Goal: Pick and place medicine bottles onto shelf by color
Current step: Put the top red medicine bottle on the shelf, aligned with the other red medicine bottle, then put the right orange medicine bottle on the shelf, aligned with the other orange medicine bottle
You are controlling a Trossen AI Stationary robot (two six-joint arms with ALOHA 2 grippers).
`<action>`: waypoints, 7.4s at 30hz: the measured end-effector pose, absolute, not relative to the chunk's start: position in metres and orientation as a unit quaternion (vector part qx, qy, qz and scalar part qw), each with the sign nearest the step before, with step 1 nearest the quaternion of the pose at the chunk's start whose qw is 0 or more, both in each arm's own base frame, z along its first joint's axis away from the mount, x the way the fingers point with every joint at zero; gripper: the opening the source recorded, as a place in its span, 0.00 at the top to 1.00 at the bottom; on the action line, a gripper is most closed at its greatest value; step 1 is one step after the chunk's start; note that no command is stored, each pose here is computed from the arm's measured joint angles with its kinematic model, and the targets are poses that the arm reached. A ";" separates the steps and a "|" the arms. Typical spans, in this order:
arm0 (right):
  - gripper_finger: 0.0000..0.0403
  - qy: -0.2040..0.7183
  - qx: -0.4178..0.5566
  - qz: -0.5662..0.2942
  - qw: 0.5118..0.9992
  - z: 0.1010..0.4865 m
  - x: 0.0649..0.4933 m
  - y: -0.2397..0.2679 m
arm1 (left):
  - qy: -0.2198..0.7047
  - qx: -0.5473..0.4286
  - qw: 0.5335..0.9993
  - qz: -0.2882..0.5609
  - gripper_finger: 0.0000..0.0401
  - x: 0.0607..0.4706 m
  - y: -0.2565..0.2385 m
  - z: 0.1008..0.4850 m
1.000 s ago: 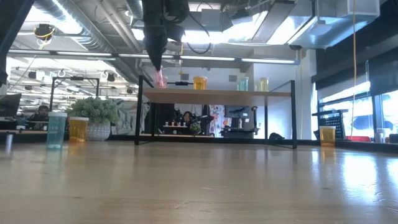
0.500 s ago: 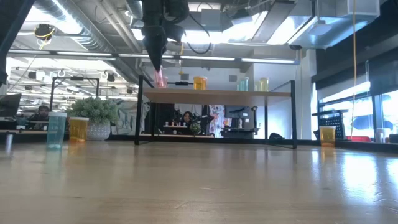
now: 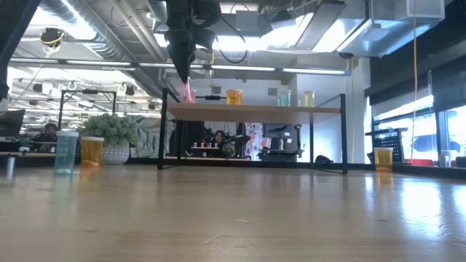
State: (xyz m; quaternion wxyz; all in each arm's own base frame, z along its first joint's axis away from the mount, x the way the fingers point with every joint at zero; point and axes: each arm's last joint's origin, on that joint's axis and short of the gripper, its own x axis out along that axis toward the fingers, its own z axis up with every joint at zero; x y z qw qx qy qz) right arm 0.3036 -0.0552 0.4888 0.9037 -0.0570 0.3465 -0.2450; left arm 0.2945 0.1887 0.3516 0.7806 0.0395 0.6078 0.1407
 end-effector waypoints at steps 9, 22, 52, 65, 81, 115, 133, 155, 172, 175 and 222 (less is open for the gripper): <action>0.53 0.347 -0.057 -0.245 0.904 0.489 0.304 -0.055 | 0.607 0.044 0.783 0.128 0.70 0.295 0.188 0.352; 0.53 0.347 -0.058 -0.245 0.904 0.489 0.304 -0.055 | 0.609 0.050 0.782 0.125 0.64 0.292 0.192 0.352; 0.53 0.346 -0.057 -0.245 0.904 0.489 0.304 -0.055 | 0.595 0.061 0.786 0.154 0.63 0.293 0.175 0.381; 0.53 0.347 -0.057 -0.245 0.904 0.489 0.304 -0.055 | 0.513 0.099 0.835 0.175 0.63 0.282 0.133 0.442; 0.53 0.341 -0.056 -0.244 0.906 0.489 0.305 -0.055 | 0.473 -0.032 0.862 0.180 0.63 0.244 0.052 0.470; 0.53 0.424 0.135 -0.059 0.894 0.493 0.253 -0.025 | 0.432 -0.095 0.872 0.210 0.63 0.250 -0.015 0.470; 0.53 0.280 0.142 -0.410 0.857 0.523 0.178 -0.058 | 0.425 -0.083 0.867 0.246 0.63 0.250 -0.002 0.471; 0.53 0.406 0.354 -0.572 0.619 0.382 0.137 -0.177 | 0.423 -0.099 0.851 0.296 0.63 0.248 0.030 0.471; 0.53 0.361 0.492 -0.588 0.530 0.334 0.130 -0.213 | 0.420 -0.043 0.835 0.354 0.63 0.243 0.066 0.473; 0.53 0.353 0.500 -0.593 0.523 0.334 0.130 -0.213 | 0.417 -0.016 0.832 0.366 0.63 0.243 0.074 0.475; 0.53 0.477 0.264 -0.461 0.700 0.338 0.166 -0.202 | 0.399 0.037 0.837 0.374 0.63 0.243 0.098 0.482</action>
